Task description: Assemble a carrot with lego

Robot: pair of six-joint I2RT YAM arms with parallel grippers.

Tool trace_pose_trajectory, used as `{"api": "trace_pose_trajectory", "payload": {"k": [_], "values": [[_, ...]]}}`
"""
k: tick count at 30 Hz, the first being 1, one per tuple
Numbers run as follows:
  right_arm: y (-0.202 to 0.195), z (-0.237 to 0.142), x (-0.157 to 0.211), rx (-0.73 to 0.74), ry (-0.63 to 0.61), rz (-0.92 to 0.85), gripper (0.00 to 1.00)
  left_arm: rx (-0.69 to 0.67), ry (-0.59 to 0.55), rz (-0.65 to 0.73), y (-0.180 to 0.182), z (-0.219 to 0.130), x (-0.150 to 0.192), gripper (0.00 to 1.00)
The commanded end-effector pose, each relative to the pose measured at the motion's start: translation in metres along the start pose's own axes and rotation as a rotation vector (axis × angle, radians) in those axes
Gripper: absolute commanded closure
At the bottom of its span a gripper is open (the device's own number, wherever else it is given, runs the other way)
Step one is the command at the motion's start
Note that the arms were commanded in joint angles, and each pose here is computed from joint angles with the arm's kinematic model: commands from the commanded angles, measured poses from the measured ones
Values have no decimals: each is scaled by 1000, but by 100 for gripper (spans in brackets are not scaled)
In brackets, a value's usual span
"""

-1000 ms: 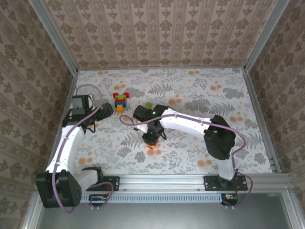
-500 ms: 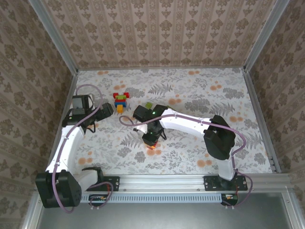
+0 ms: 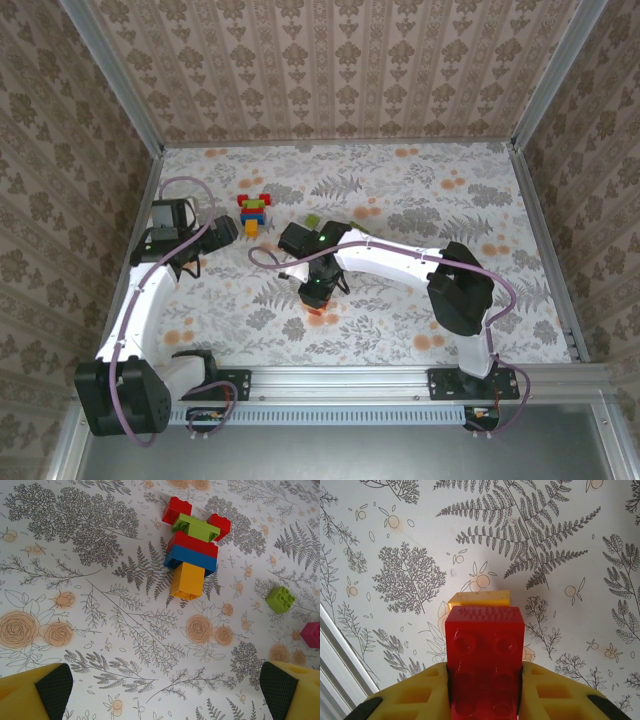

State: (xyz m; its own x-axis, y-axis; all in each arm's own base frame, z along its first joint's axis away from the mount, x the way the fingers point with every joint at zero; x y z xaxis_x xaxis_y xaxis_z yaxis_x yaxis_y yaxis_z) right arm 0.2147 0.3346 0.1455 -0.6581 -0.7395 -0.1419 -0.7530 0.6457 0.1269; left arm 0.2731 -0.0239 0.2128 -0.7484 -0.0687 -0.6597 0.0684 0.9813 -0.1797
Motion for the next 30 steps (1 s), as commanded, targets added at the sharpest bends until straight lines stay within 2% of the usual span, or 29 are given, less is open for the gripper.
{"api": "trace_pose_trajectory", "payload": {"k": [1,17,30], "values": [[0,24,22,-14,134,-39,69,6,-12,30,-3,-3,-6,0],[-2,49,38,-38,231,-139,68,12,-17,32,-4,-4,-7,0],[-13,77,56,54,356,-72,71,12,-17,33,-4,-4,-7,0]]}}
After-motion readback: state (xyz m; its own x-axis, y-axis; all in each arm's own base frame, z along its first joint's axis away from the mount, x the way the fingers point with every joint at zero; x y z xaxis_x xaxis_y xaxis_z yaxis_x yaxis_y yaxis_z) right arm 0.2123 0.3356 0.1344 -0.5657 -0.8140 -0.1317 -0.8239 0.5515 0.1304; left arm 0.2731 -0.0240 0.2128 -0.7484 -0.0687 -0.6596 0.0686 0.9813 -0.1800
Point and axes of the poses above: each hand's point on the last joint's axis, 136 mm out from that joint toward the fingers, its own z axis out along the fingers, its own y axis along the line the jaws close on, x = y × z, the point moved 6 cm from there along -z, back along the fingers, and after that the axes turned 15 degrees about z, right-handed, at the moved point
